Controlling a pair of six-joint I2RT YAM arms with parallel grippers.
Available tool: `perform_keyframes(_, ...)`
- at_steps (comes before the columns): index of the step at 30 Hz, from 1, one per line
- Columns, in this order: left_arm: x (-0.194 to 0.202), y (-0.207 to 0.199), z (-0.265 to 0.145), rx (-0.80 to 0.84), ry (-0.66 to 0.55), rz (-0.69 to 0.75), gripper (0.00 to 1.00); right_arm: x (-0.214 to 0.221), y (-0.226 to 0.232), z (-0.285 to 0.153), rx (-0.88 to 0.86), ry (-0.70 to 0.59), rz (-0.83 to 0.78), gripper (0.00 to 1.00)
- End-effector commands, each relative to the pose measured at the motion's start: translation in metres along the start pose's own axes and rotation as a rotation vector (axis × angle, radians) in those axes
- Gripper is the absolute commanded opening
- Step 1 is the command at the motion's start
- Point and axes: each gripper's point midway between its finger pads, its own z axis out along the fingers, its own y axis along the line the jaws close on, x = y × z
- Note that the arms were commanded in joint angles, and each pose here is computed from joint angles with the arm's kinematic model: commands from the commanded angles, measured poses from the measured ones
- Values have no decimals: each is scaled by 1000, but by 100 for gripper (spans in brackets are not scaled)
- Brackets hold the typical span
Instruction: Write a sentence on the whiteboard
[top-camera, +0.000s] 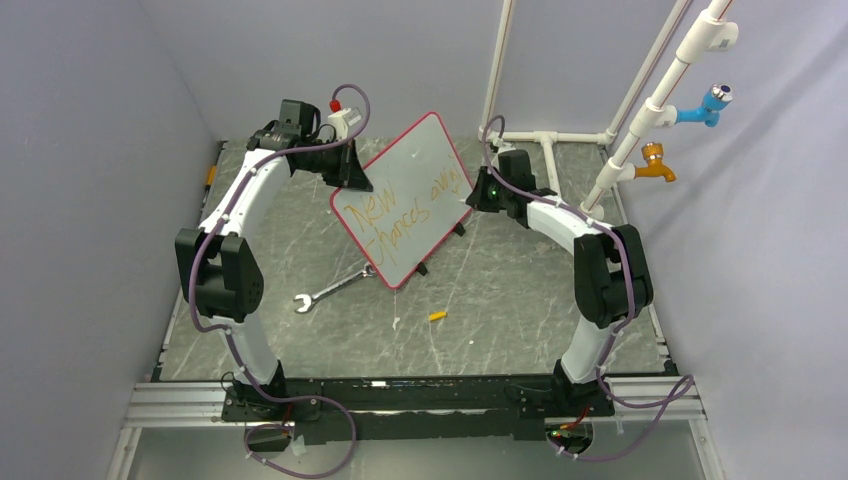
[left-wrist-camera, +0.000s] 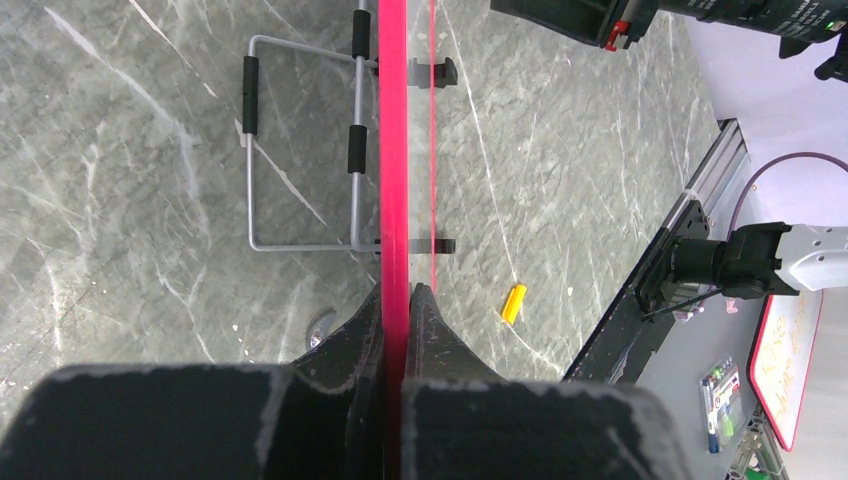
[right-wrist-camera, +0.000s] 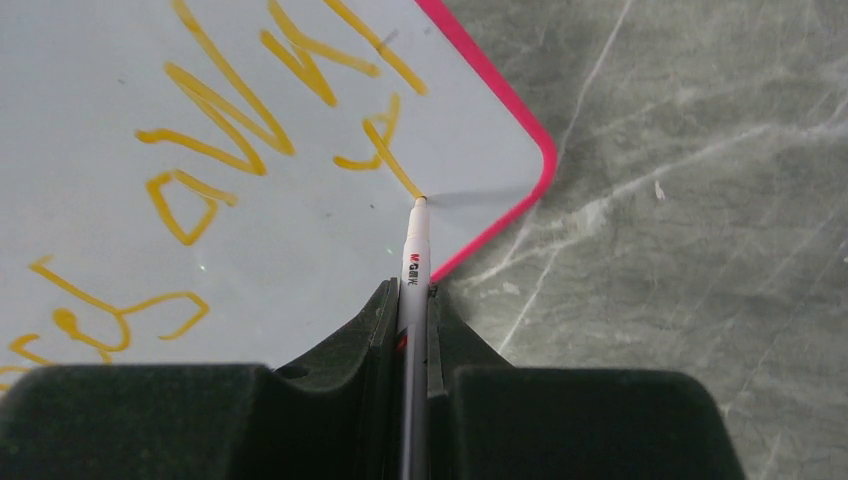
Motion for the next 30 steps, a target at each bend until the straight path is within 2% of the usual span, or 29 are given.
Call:
perform_keyframes(1,16,10,3,-69,56,93,0,-2,7,-5,-23,-23,2,0)
perform_keyframes(17,18,11,3,-72,56,93,0,-63,5,2,41,-105,-46,0)
perform_keyframes(21,16,12,4,-76,55,93,0,-71,6,-18,66,-123,-51,0)
perform_keyframes(30,15,13,5,-79,58,88,0,-53,17,-84,43,-155,-5,0)
